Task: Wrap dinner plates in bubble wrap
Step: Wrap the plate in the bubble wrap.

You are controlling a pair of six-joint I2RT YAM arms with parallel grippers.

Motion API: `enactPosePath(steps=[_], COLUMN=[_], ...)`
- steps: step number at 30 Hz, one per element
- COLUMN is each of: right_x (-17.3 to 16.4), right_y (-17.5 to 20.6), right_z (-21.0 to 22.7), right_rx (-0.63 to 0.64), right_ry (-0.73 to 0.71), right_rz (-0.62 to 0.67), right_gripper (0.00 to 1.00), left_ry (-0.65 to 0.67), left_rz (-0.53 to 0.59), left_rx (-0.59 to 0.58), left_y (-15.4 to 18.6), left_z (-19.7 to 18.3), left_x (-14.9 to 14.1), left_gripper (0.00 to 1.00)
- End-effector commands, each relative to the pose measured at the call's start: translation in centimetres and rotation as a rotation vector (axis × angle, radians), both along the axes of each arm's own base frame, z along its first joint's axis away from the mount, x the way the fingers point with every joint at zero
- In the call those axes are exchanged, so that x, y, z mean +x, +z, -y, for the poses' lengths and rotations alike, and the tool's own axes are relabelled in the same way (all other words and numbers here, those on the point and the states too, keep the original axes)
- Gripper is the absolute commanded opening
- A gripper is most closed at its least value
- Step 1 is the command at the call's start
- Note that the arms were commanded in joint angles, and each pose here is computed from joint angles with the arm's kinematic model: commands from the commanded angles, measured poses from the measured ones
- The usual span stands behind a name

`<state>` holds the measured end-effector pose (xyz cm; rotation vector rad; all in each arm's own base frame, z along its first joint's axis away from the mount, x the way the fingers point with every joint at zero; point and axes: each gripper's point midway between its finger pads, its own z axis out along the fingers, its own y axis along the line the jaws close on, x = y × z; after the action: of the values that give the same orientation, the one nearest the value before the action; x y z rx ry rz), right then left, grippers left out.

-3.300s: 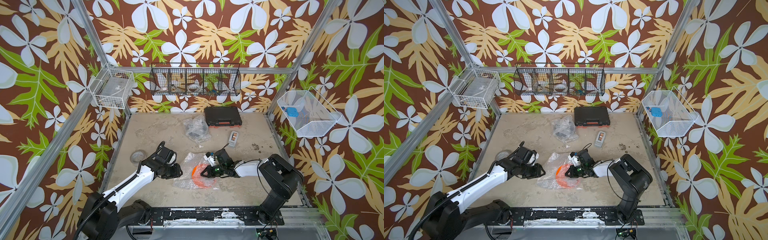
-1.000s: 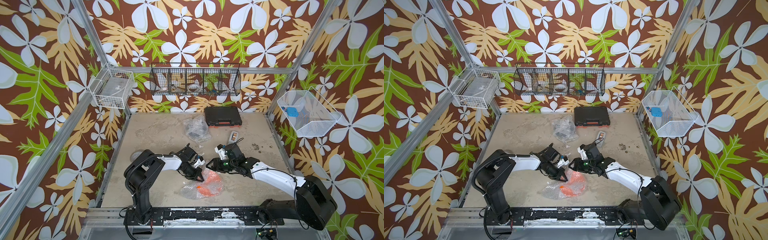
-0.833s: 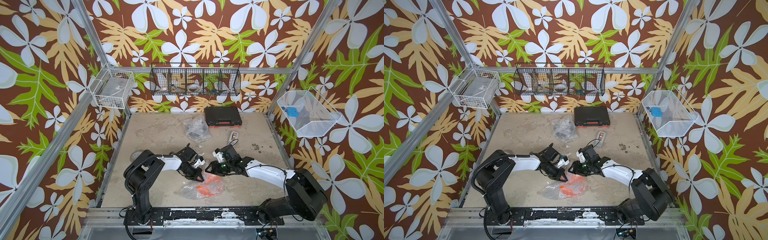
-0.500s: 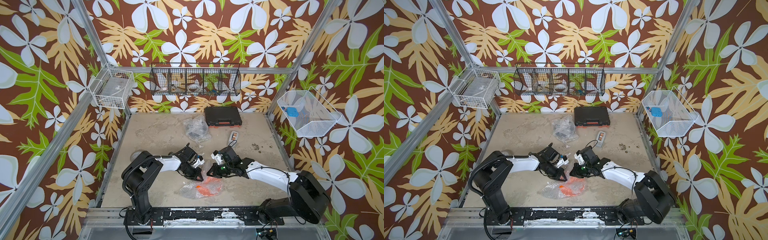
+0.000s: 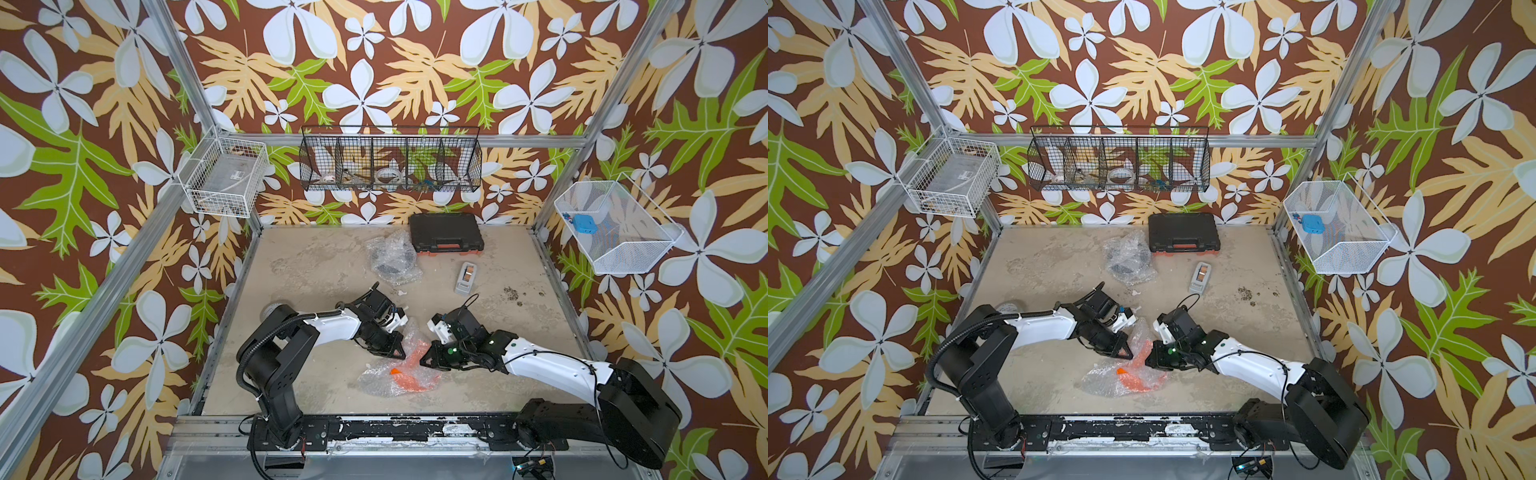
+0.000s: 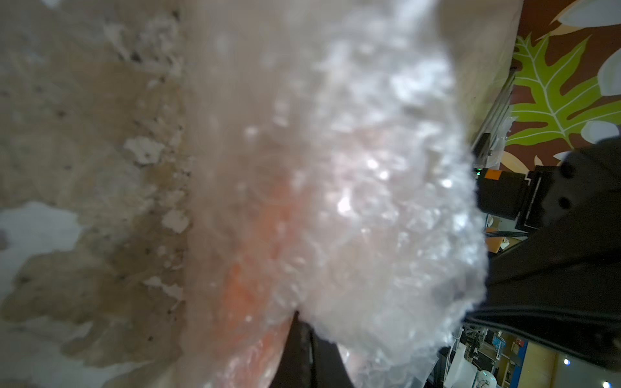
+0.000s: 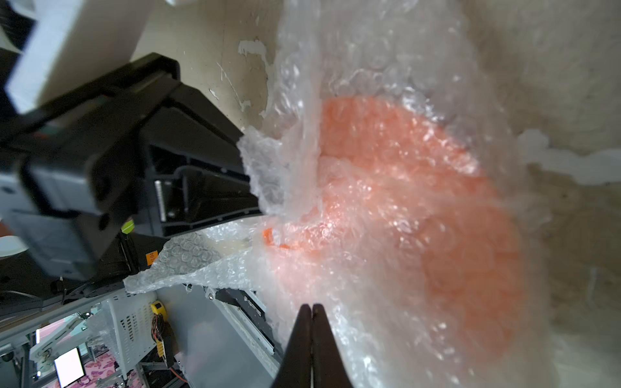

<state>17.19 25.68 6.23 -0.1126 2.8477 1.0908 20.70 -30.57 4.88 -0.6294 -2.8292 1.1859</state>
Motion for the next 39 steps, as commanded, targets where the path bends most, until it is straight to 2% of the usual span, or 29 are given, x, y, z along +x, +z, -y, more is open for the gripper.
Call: enactPosePath(steps=[1, 5, 8, 13, 20, 25, 26, 29, 35, 37, 39], right_x=[-0.6, 0.2, 1.5, 3.5, 4.9, 5.4, 5.6, 5.2, 2.3, 1.8, 1.7], right_y=[-2.0, -4.4, -5.6, -5.8, -5.7, -3.0, -1.9, 0.7, 3.0, 2.2, 1.6], right_z=[-0.1, -0.5, -1.0, -1.2, -0.4, 1.0, 1.4, 2.0, 0.8, 0.7, 0.0], right_rx=[-0.015, -0.032, -0.042, -0.011, -0.013, -0.078, -0.099, -0.108, 0.064, 0.051, 0.052], right_ry=[0.022, 0.000, -0.030, -0.128, -0.183, -0.185, -0.187, -0.174, -0.182, -0.189, -0.176], right_rz=[-0.049, -0.074, -0.084, -0.081, -0.062, 0.008, 0.036, 0.067, -0.047, -0.090, -0.118], right_gripper=[0.00, 0.00, 0.00, 0.00, 0.00, 0.00, 0.02, 0.28, 0.59, 0.62, 0.59], left_ry=[0.010, 0.008, -0.008, -0.054, -0.121, -0.065, -0.054, -0.049, -0.046, -0.046, -0.047], left_rz=[0.048, 0.081, 0.061, -0.031, -0.168, -0.167, -0.163, -0.175, -0.176, -0.173, -0.174], left_rx=[-0.032, -0.059, -0.083, -0.097, -0.034, 0.180, 0.205, 0.225, 0.226, 0.221, 0.217], left_y=[2.7, 5.3, 5.5, 2.7, -3.3, -7.4, -7.9, -8.4, -8.4, -8.3, -8.2], left_z=[0.6, 1.0, 1.0, 0.9, 0.8, -1.5, -1.8, -2.2, -2.2, -2.1, -2.0], left_x=[1.0, 1.5, 0.7, -1.7, -4.9, -4.3, -4.2, -4.4, -4.3, -4.3, -4.3], left_gripper=[0.01, 0.01, 0.01, 0.00, 0.00, 0.00, 0.00, 0.00, 0.00, 0.00, 0.00])
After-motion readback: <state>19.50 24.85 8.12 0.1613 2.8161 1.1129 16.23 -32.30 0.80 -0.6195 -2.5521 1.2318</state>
